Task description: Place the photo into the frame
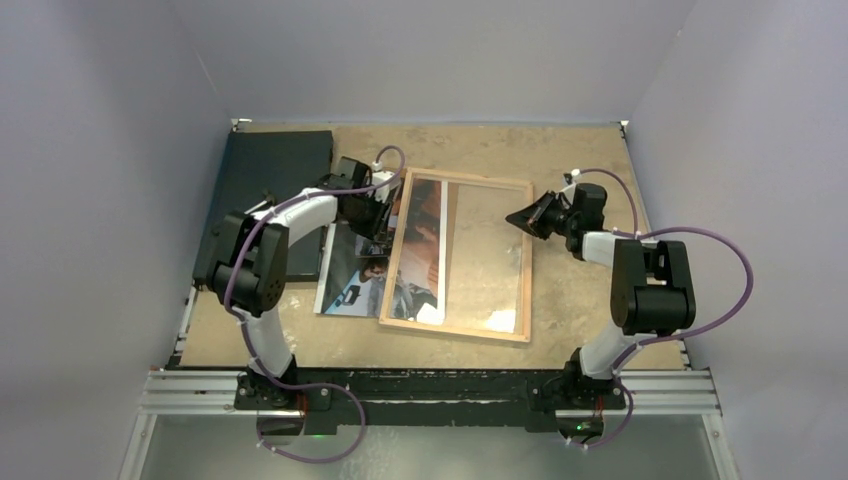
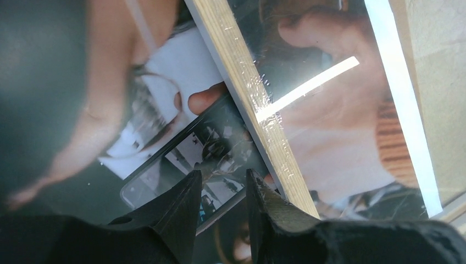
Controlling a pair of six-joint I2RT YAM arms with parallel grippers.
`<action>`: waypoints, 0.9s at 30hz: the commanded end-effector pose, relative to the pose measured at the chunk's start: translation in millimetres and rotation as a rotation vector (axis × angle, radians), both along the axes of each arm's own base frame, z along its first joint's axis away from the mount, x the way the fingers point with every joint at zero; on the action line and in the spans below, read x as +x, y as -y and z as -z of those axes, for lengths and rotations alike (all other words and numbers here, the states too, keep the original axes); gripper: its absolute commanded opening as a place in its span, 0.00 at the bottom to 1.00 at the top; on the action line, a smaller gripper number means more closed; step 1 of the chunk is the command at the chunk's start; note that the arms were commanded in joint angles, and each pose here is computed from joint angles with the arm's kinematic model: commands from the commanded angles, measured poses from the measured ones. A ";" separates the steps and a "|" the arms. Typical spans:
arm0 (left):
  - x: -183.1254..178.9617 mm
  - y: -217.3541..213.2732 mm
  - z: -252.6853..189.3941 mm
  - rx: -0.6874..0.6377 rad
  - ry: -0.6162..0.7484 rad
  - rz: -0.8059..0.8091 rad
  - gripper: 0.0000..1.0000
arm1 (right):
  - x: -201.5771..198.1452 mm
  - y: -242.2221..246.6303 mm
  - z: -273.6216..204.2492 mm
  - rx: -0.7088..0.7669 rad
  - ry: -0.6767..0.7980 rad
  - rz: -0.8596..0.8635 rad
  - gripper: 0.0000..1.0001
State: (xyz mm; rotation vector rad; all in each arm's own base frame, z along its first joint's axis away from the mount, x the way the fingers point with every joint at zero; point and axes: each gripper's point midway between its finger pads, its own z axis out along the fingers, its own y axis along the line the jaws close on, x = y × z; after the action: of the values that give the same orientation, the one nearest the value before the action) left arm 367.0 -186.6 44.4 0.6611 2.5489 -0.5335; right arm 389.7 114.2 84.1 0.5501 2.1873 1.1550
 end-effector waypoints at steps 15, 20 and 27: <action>6.4 18.6 4.5 -0.023 0.020 0.018 0.28 | 5.4 7.3 -6.4 -0.037 0.060 -0.045 0.00; 5.8 21.0 4.8 -0.024 0.020 0.022 0.27 | 7.4 6.3 -8.3 -0.033 0.064 -0.056 0.00; 5.7 24.3 4.2 -0.025 0.020 0.027 0.26 | 16.2 8.6 -16.2 -0.055 0.082 -0.064 0.00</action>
State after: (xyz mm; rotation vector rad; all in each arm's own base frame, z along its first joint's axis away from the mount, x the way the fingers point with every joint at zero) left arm 364.3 -202.2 33.1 0.6865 2.5521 -0.5521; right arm 395.0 106.8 84.6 0.4834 2.2011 1.1351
